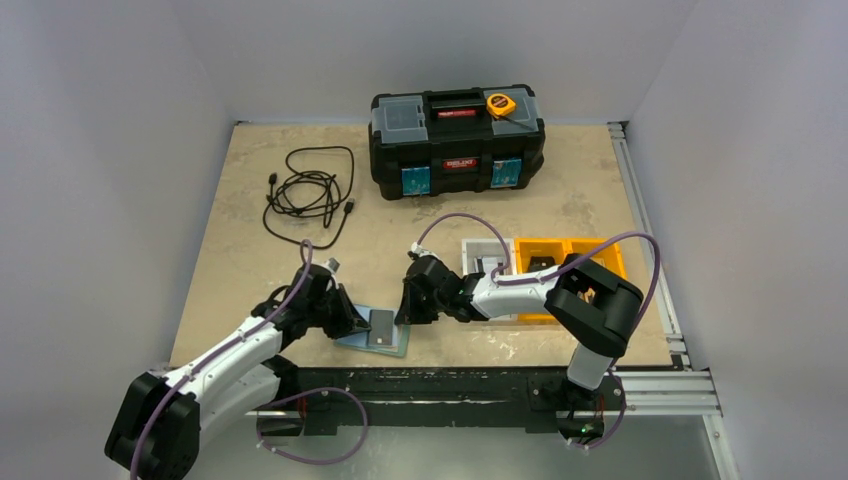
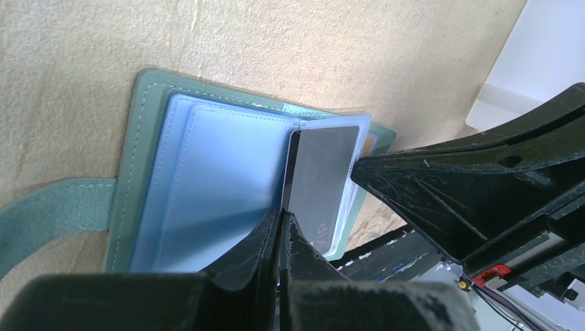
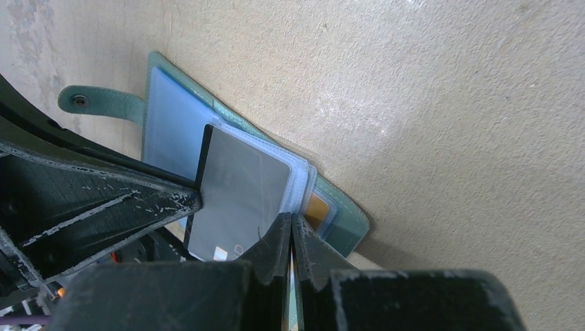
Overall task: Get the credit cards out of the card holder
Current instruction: Remove the credit card from the card holder.
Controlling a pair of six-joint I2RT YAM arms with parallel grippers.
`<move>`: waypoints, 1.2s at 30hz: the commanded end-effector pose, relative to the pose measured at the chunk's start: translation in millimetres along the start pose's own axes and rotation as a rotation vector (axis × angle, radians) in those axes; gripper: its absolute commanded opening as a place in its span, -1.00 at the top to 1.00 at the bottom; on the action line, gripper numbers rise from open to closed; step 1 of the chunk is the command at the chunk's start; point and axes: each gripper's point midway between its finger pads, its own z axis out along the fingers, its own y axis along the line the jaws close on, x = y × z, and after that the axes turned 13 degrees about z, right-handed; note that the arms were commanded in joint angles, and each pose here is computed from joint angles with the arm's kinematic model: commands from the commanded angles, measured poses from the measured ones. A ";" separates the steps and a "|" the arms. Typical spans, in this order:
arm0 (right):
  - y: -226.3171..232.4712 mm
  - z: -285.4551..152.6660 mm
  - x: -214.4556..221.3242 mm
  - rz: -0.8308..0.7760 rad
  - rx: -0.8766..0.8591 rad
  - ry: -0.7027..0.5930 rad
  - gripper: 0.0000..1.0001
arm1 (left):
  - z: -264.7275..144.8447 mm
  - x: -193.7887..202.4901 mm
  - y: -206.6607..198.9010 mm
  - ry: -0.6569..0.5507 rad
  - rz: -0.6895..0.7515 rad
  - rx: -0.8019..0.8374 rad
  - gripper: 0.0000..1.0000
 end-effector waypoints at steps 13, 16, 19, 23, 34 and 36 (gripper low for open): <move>-135.7 -3.9 14.8 -0.052 0.453 0.012 1.00 | -4.3 -10.0 23.5 -0.034 0.051 -0.142 1.00; -136.3 -3.5 15.4 -0.052 0.454 0.015 1.00 | -5.7 -13.5 27.2 -0.042 0.056 -0.171 1.00; -137.1 -3.2 15.8 -0.052 0.455 0.016 1.00 | -7.9 -17.6 28.6 -0.052 0.061 -0.194 1.00; -137.7 -3.6 16.2 -0.053 0.455 0.017 1.00 | -13.5 -25.2 27.3 -0.073 0.072 -0.212 1.00; -132.3 -1.2 14.5 -0.058 0.437 0.016 1.00 | -14.9 -23.4 3.1 -0.053 0.109 -0.084 0.76; -132.1 -0.6 15.1 -0.057 0.435 0.019 1.00 | -10.7 -20.6 -0.2 -0.042 0.103 -0.051 0.57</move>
